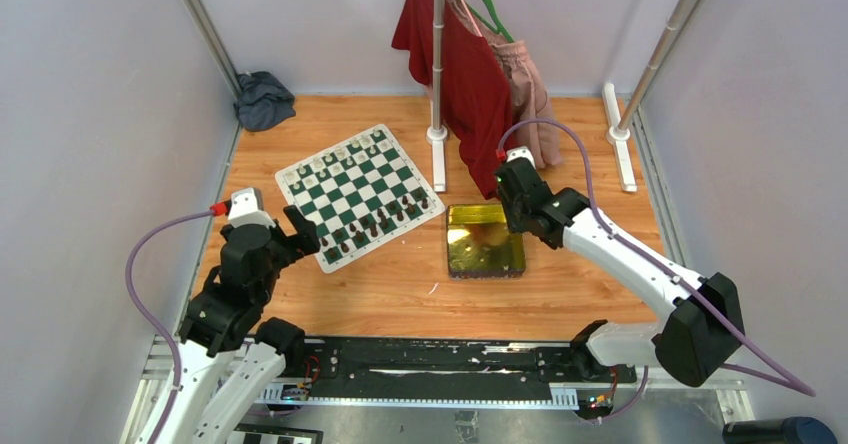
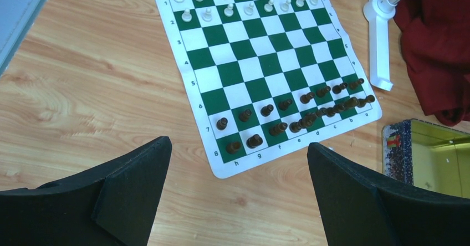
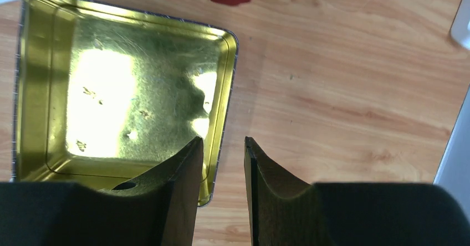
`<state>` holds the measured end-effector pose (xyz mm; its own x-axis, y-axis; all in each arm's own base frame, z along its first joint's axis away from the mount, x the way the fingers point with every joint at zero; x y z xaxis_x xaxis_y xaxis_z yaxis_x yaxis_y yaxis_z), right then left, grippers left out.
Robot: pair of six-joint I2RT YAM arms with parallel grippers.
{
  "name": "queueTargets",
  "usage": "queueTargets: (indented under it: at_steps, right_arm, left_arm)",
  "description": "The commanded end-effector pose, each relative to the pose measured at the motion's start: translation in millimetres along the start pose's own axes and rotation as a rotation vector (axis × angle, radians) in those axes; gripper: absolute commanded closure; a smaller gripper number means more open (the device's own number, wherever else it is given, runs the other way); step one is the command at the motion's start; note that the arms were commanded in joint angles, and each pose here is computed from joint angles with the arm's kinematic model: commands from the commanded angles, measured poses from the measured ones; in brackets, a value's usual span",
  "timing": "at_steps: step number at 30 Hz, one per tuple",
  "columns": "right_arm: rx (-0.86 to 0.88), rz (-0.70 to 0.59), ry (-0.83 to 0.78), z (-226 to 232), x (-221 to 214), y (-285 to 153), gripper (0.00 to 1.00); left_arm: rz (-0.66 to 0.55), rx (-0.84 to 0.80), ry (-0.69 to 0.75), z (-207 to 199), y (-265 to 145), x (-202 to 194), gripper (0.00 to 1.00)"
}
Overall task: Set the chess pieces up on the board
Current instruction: Reset both arms
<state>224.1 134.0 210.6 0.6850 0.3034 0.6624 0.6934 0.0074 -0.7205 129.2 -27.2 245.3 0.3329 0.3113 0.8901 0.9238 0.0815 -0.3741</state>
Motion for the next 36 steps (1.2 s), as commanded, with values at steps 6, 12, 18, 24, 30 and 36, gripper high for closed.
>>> queueTargets:
  at_steps: [6,12,18,24,30,36]
  right_arm:
    - [0.043,0.141,0.056,-1.7,-26.9,11.3,0.62]
    - [0.035,0.137,0.036,-4.3,-33.7,13.9,0.62]
    - [-0.009,0.099,0.094,-21.0,-26.8,17.7,0.61]
    - [-0.089,0.047,0.165,-49.7,-18.2,20.5,0.59]
    - [-0.136,0.007,0.230,-67.4,-10.4,19.0,0.57]
    - [-0.227,-0.034,0.243,-79.5,-0.6,14.9,0.54]
  left_arm:
    - [0.018,0.018,0.023,-1.5,4.4,0.0,0.00]
    - [0.018,0.046,0.027,-0.4,7.2,0.4,0.00]
    - [0.061,0.164,0.060,-3.0,32.9,-4.3,0.00]
    - [0.041,0.154,0.003,-15.8,58.4,-12.5,0.00]
    - [-0.019,0.199,0.009,-13.4,71.2,-25.1,0.00]
    - [-0.050,0.224,0.023,-10.0,84.0,-37.2,0.00]
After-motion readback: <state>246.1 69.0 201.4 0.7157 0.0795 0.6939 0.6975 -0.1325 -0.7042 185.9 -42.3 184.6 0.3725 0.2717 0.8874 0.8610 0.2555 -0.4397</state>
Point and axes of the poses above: each gripper's point midway between its finger pads, its own y axis out along the fingers, its own z axis along the line the jaws close on, x = y × z, the point moved 8 cm from there along -y, back along the fingers
